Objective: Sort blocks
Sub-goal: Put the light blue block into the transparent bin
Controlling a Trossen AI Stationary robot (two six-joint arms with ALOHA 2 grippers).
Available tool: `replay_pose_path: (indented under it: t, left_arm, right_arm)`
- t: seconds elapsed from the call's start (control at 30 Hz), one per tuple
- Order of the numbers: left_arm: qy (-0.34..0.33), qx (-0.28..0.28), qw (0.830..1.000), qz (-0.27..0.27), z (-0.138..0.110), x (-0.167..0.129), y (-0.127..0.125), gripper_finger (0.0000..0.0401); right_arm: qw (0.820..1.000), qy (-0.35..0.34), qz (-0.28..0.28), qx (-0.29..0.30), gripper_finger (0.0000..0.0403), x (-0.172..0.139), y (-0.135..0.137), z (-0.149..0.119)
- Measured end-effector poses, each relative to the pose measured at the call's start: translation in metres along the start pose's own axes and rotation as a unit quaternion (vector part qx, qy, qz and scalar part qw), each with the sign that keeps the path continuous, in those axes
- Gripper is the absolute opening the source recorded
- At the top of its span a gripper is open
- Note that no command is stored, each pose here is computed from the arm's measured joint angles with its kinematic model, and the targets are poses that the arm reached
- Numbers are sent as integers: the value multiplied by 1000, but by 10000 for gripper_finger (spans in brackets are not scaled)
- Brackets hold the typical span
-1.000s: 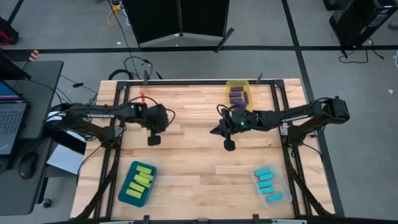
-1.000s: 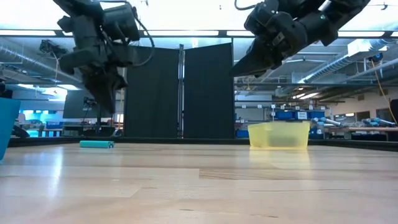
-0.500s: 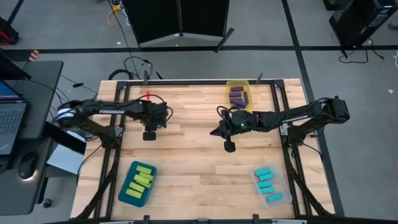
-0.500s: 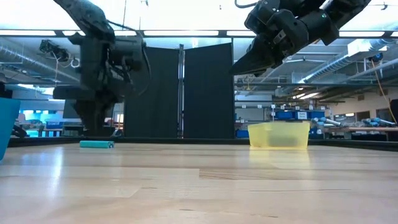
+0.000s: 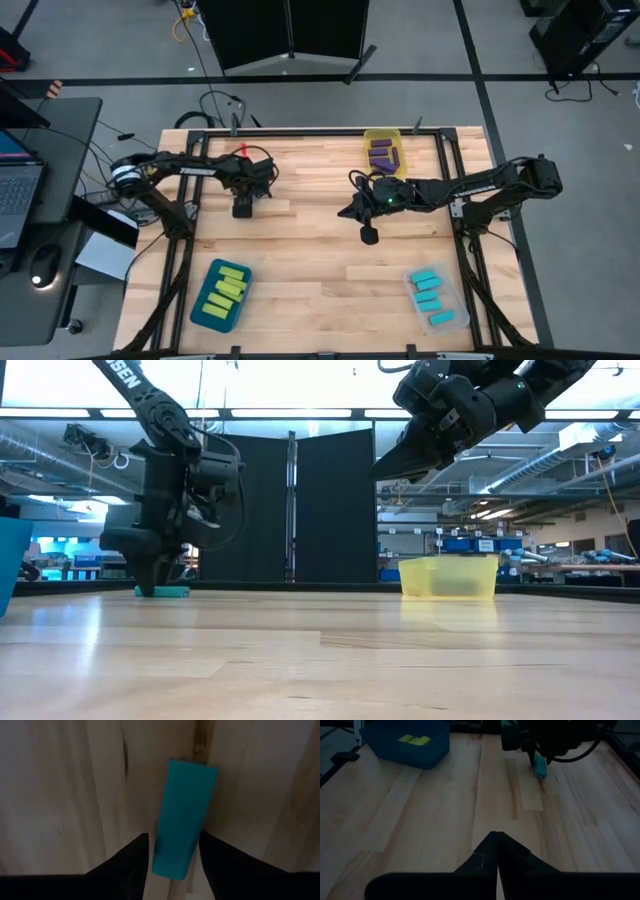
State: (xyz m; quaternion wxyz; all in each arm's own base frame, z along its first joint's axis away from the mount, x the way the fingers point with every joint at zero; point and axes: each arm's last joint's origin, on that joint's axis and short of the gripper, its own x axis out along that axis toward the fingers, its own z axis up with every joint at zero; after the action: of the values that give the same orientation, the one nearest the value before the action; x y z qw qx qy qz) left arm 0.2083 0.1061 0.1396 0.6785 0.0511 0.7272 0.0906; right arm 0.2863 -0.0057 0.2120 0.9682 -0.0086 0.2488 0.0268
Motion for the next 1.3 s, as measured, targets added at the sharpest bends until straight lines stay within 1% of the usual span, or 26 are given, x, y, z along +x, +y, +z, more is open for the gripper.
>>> replay_pose_path:
  t: [0.13, 0.23, 0.3, 0.43, 0.53, 0.67, 0.8, 0.87, 0.93, 1.0, 1.1, 1.2, 1.27, 1.3]
  left_arm:
    - [-5, -1, 1000, -11, 0, 0, 0, 182]
    - [-19, -5, 998, -51, 0, 1, -2, 172]
    - [-26, -5, 997, -72, 1, 0, -4, 159]
    - [-35, -8, 995, -93, 1, 0, -5, 127]
    - [-41, -13, 993, -111, 2, 0, -7, 109]
    - [-54, -7, 989, -135, 5, -1, -11, 107]
    - [-68, 12, 989, -134, 12, -9, -20, 107]
    - [-90, 16, 987, -135, 18, -15, -26, 107]
    - [-142, 15, 981, -134, 28, -24, -32, 107]
    - [-186, 10, 974, -126, 36, -30, -38, 107]
    - [-263, 3, 959, -101, 53, -37, -53, 107]
    - [-355, -6, 933, -58, 68, -49, -71, 107]
    - [-409, -27, 912, -28, 76, -57, -81, 107]
    - [-438, -35, 898, -22, 80, -62, -86, 107]
  right_arm:
    - [1000, 0, 0, 0, 18, 0, 0, 0]
    - [1000, 1, 0, 0, 21, 0, 0, 0]
    - [1000, 3, 3, -1, 21, 0, 2, -1]
    - [1000, 16, 15, -7, 21, 0, 10, -3]
    - [999, 28, 21, 3, 21, 0, 17, -5]
    - [999, 33, 7, 16, 21, 0, 28, -6]
    - [999, 36, 18, 13, 21, 0, 39, -6]
    - [999, 42, 11, 10, 21, -1, 44, -8]
    - [998, 51, -11, 20, 21, -1, 48, -10]
    - [997, 54, -39, 45, 21, -2, 49, -11]
    - [992, 33, -77, 90, 21, -2, 52, -17]
    - [985, 16, -104, 139, 21, -2, 54, -25]
    - [977, 1, -128, 168, 21, -3, 55, -26]
    - [975, -5, -144, 171, 21, -3, 55, -26]
